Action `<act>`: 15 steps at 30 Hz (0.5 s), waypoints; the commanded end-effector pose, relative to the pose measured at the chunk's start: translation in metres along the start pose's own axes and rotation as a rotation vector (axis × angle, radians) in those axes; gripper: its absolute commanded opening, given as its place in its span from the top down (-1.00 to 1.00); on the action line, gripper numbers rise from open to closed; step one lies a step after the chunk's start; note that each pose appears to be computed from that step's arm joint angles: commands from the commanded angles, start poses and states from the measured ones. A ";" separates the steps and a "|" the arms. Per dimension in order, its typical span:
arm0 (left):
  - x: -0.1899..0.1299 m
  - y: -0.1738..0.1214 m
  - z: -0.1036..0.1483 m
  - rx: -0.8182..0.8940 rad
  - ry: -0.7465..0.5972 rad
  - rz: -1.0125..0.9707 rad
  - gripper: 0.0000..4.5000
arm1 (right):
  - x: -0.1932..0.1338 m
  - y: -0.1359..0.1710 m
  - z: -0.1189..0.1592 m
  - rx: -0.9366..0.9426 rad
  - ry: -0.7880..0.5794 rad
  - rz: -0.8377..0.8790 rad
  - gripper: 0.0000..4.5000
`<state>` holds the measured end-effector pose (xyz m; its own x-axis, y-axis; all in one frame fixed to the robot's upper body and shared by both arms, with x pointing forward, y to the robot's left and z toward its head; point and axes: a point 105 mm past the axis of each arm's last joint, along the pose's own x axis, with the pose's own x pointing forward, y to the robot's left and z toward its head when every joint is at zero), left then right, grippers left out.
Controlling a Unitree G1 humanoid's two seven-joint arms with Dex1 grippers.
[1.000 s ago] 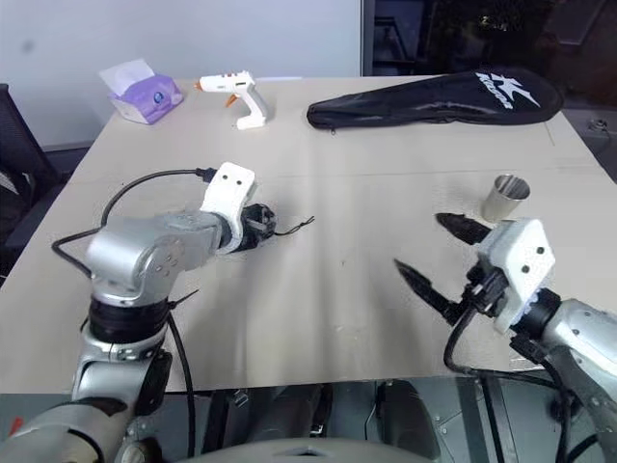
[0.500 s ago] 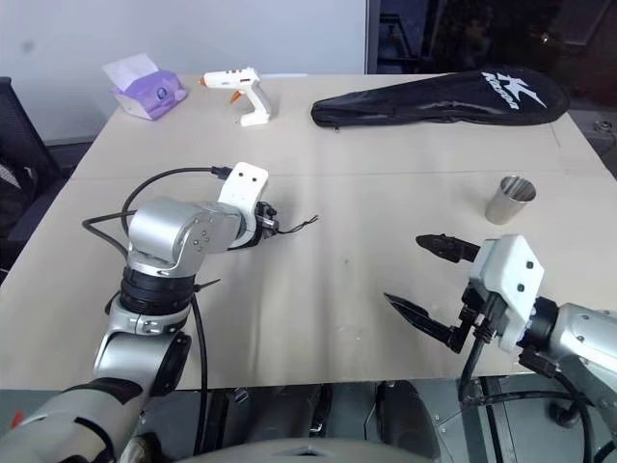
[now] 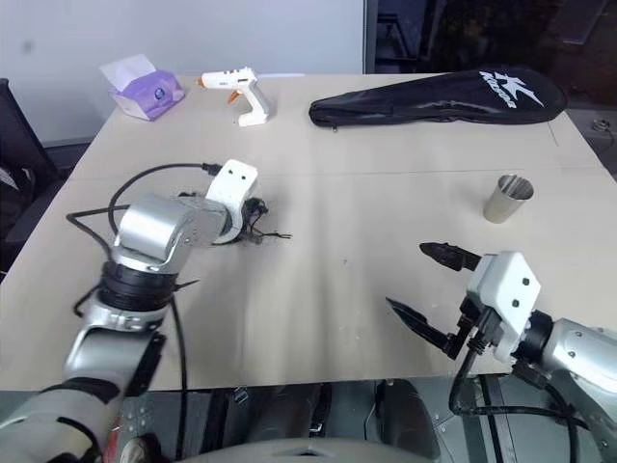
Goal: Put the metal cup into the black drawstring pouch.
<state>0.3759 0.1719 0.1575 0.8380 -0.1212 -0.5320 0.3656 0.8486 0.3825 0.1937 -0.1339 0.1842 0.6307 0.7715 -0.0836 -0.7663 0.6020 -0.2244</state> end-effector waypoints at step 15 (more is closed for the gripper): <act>-0.005 -0.040 0.036 0.143 -0.439 -0.839 0.97 | 0.014 -0.001 -0.008 -0.003 -0.003 -0.151 -1.00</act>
<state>0.3697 0.1193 0.1583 0.3550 -0.8472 -0.3953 0.9345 0.3324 0.1270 0.2067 -0.1275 0.1684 0.7351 0.6744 -0.0692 -0.6714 0.7102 -0.2118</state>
